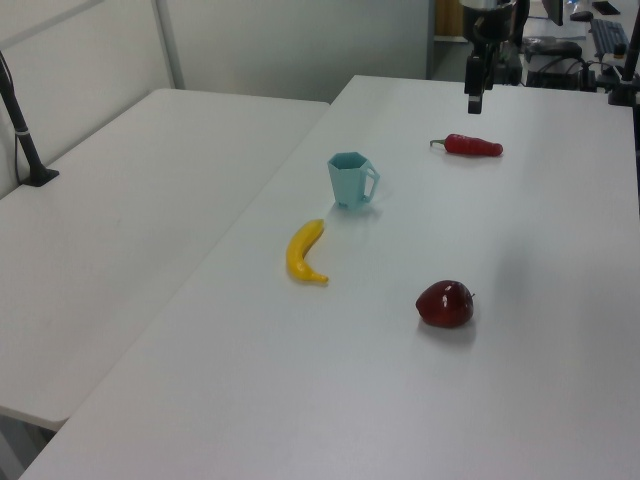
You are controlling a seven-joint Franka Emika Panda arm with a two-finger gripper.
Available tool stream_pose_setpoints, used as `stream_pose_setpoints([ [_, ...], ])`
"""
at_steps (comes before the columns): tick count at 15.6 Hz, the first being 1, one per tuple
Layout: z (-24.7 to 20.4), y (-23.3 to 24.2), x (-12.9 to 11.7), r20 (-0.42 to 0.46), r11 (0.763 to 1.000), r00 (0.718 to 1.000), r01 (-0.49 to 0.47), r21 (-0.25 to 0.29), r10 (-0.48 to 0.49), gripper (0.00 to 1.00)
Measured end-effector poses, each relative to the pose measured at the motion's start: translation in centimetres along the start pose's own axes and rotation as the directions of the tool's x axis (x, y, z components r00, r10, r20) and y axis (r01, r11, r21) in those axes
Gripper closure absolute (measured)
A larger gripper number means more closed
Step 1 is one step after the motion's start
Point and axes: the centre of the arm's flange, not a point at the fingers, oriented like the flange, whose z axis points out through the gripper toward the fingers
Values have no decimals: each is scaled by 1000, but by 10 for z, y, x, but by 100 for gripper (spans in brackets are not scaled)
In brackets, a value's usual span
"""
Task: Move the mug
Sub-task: 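Move the open gripper down over the teal mug's rim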
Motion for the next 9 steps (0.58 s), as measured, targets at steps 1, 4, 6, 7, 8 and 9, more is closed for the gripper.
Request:
stream_pose_setpoints([
  [1, 0, 0, 0, 0, 1000, 1000, 0, 0, 0, 0],
  [4, -1, 6, 0, -2, 1000, 1000, -11, 0, 11, 0],
  [6, -2, 10, 0, -3, 1000, 1000, -18, 0, 18, 0],
  [7, -2, 10, 0, -3, 1000, 1000, -18, 0, 18, 0],
  [8, -1, 10, 0, -3, 1000, 1000, -18, 0, 18, 0],
  [9, -1, 11, 0, -3, 1000, 1000, -20, 0, 20, 0],
])
